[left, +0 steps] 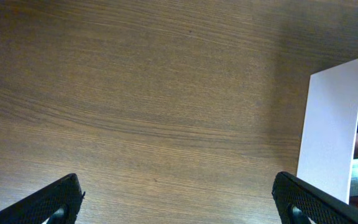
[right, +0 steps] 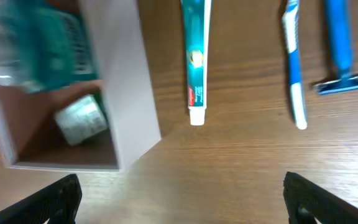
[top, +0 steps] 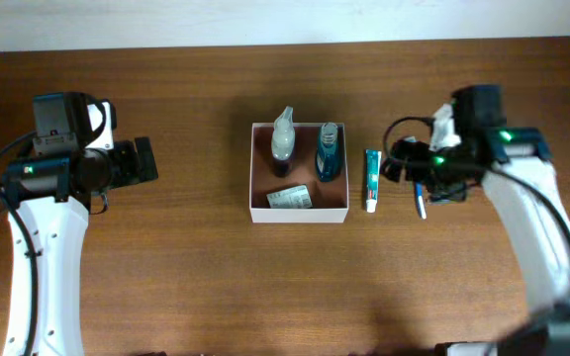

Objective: Pack container
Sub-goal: 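Reach the right gripper to the teal toothpaste tube and grasp, then carry the toothpaste tube into the box and release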

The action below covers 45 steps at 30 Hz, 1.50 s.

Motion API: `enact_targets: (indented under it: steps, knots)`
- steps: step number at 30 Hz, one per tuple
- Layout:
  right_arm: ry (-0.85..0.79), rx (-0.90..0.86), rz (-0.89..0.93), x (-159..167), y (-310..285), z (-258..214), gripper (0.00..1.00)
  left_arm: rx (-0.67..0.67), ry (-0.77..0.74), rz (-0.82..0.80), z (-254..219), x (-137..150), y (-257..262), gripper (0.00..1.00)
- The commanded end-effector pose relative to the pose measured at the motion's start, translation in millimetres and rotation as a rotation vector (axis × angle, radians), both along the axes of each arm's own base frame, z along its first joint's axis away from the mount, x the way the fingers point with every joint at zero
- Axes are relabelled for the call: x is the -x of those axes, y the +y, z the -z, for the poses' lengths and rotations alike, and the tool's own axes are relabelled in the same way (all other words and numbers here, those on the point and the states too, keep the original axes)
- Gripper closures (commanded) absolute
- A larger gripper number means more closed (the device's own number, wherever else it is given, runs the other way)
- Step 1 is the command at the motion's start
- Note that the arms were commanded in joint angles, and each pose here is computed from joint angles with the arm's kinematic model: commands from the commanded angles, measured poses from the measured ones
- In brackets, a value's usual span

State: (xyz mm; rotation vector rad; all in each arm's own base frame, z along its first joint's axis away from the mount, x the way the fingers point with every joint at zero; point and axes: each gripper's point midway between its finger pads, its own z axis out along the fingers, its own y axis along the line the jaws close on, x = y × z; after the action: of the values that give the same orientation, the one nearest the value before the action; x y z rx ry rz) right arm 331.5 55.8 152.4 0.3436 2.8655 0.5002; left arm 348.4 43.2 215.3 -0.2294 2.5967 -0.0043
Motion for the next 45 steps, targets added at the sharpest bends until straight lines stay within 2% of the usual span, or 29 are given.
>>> enact_targets:
  steps: [1, 5, 8, 15, 26, 27, 32, 36, 38, 45]
  knots:
    - [0.099, 0.043, -0.028, -6.3, 7.6, 36.0, 0.01, 0.008, -0.026, -0.003, -8.3, -0.5, -0.4, 0.0]
    - [0.129, 0.136, -0.074, -15.3, 15.9, 67.0, 0.01, 0.008, -0.026, -0.003, -8.3, -0.5, -0.5, 0.0]
    - [0.125, 0.262, -0.007, -20.7, 7.0, 75.9, 0.03, 0.008, -0.026, -0.003, -8.3, -0.5, -0.5, 0.0]
    - [0.147, 0.265, 0.02, -28.4, 14.1, 99.2, 0.27, 0.008, -0.026, -0.003, -8.3, -0.5, -0.5, 0.0]
    - [0.219, 0.254, 0.008, -32.0, 18.7, 144.0, 0.33, 0.008, -0.026, -0.003, -8.3, -0.5, -0.5, 0.0]
    - [0.227, 0.259, 0.008, -31.8, 18.1, 148.4, 0.42, 0.008, -0.026, -0.003, -8.3, -0.5, -0.5, 0.0]
    - [0.232, 0.26, 0.008, -32.0, 17.6, 152.1, 0.56, 0.008, -0.026, -0.003, -8.3, -0.5, -0.5, 0.0]
    - [0.24, 0.265, 0.024, -27.7, 15.5, 158.8, 0.57, 0.008, -0.026, -0.003, -8.3, -0.5, -0.5, 0.0]
    - [0.243, 0.275, 0.034, -26.1, 13.3, 160.8, 0.67, 0.008, -0.026, -0.003, -8.3, -0.5, -0.5, 0.0]
    - [0.266, 0.282, 0.03, -19.8, 11.9, 158.9, 0.83, 0.008, -0.026, -0.003, -8.3, -0.5, -0.5, 0.0]
